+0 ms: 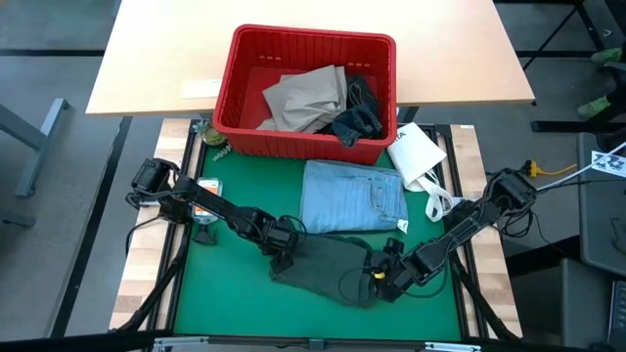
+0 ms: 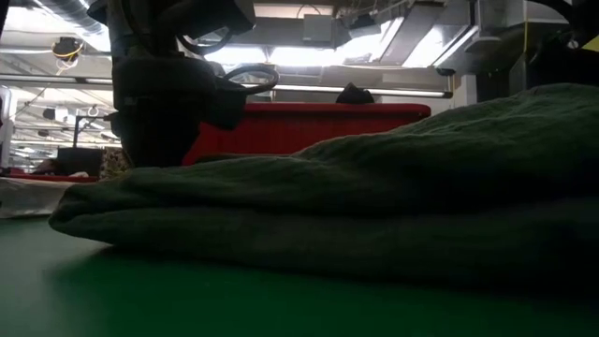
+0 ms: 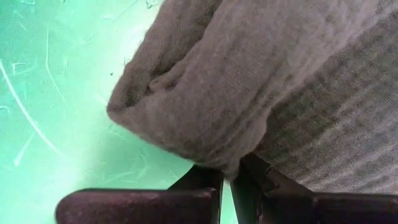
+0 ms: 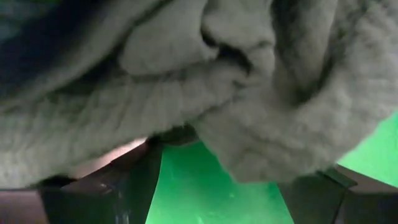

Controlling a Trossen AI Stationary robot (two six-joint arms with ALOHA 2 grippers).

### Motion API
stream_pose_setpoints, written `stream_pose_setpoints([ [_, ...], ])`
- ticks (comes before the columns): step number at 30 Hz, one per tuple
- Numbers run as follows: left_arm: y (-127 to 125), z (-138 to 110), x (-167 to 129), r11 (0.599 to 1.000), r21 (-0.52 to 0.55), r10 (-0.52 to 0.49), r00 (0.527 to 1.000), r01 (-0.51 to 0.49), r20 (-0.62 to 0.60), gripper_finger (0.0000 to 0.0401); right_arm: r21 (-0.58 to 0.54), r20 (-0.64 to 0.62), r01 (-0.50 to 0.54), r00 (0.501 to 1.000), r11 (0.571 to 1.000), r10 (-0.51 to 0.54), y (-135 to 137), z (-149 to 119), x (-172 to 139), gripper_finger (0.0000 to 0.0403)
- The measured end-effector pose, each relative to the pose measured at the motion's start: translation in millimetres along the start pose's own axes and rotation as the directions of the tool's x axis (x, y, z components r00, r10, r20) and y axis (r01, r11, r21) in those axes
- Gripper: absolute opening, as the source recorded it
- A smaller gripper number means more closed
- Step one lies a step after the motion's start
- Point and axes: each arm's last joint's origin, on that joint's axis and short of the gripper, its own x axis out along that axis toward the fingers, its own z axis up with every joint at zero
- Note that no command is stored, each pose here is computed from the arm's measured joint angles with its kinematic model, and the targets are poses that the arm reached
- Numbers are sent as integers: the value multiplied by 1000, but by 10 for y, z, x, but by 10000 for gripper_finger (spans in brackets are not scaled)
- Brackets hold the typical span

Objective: Fold Laundry from Bin
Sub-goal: Stack the folded green polo shirt on top of the folded blue pants

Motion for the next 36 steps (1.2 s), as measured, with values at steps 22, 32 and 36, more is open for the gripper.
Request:
stream_pose_setpoints([
  [22,-7,0,0,1000,2,-4,1000,4,3,15,65,135,54,989,996,-63,17,80,266,159],
  [32,-27,-22,-2,999,16,-29,999,30,-24,7,16,157,25,987,1000,-27,42,123,190,27],
  [36,-39,-35,-10,998,15,-67,996,68,-64,5,-21,149,-14,989,1000,17,74,174,86,20],
])
